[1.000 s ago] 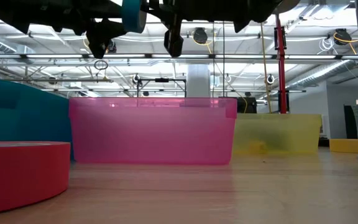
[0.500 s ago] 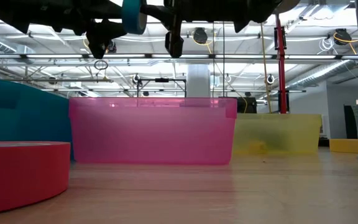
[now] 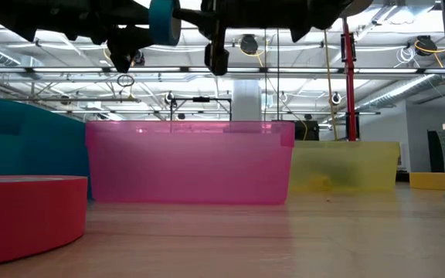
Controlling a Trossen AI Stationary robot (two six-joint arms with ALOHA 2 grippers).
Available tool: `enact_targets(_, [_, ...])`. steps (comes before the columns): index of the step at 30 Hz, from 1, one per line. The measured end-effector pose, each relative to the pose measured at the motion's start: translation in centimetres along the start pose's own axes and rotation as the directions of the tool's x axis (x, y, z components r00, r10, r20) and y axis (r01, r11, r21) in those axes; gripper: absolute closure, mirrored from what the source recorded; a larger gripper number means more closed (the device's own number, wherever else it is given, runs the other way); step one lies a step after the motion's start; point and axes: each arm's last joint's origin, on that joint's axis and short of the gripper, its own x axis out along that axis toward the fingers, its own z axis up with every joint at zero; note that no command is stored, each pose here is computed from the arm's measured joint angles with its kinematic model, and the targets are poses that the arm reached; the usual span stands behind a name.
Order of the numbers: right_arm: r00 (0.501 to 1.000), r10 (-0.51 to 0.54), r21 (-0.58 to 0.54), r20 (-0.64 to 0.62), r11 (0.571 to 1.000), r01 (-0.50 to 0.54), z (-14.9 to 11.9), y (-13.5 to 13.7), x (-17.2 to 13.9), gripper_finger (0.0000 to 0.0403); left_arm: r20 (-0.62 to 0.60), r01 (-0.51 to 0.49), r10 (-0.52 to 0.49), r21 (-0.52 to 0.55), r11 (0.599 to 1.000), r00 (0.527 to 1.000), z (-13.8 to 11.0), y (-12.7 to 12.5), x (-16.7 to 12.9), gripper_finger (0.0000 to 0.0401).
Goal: Pick and place Stapler, Stapler remover, tape
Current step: Put the blue tape into the blue bin
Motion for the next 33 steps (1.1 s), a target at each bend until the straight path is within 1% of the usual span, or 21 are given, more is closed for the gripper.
enact_targets(3, [1.0, -0.006, 0.005, -0.003, 1.0, 0.006, -0.03, -0.1, 0.0, 0.0372, -0.005, 0.008, -0.008, 0.007, 1.0, 1.0, -0.03, -0.02, 0.0, 0.0256])
enact_targets(8, [1.0, 0.018, 0.006, 0.02, 1.0, -0.018, 0.24, 0.11, -0.02, 0.0372, -0.045, -0.003, 0.003, 0.007, 1.0, 0.999, -0.41, 0.09, -0.01, 0.0255])
enact_targets(10, [1.0, 0.016, 0.023, 0.017, 1.0, -0.016, 0.22, 0.09, -0.02, 0.0372, -0.046, -0.003, 0.003, 0.007, 1.0, 0.999, -0.43, 0.1, -0.01, 0.0252])
enact_targets(13, [1.0, 0.016, 0.028, 0.017, 0.999, -0.017, 0.21, 0.1, -0.01, 0.0372, -0.046, -0.003, 0.004, 0.007, 1.0, 0.999, -0.42, 0.1, -0.01, 0.0238])
enact_targets(18, [1.0, 0.016, 0.038, 0.017, 0.999, -0.017, 0.21, 0.1, -0.01, 0.0372, -0.045, -0.004, 0.005, 0.007, 1.0, 0.999, -0.42, 0.1, -0.01, 0.0202])
enact_targets(22, [1.0, 0.017, 0.054, 0.016, 0.998, -0.018, 0.16, 0.14, 0.01, 0.0372, -0.037, -0.03, 0.031, 0.009, 0.999, 0.999, -0.4, 0.17, -0.01, 0.0183])
enact_targets(25, [1.0, 0.018, 0.061, 0.015, 0.998, -0.019, 0.15, 0.15, 0.01, 0.0372, -0.036, -0.037, 0.037, 0.01, 0.999, 0.999, -0.39, 0.19, -0.01, 0.0177])
enact_targets(33, [1.0, 0.025, 0.082, 0.007, 0.996, -0.025, -0.15, 0.42, 0.13, 0.0372, -0.017, -0.032, 0.032, 0.01, 0.999, 0.999, -0.22, 0.14, 0.0, 0.0176])
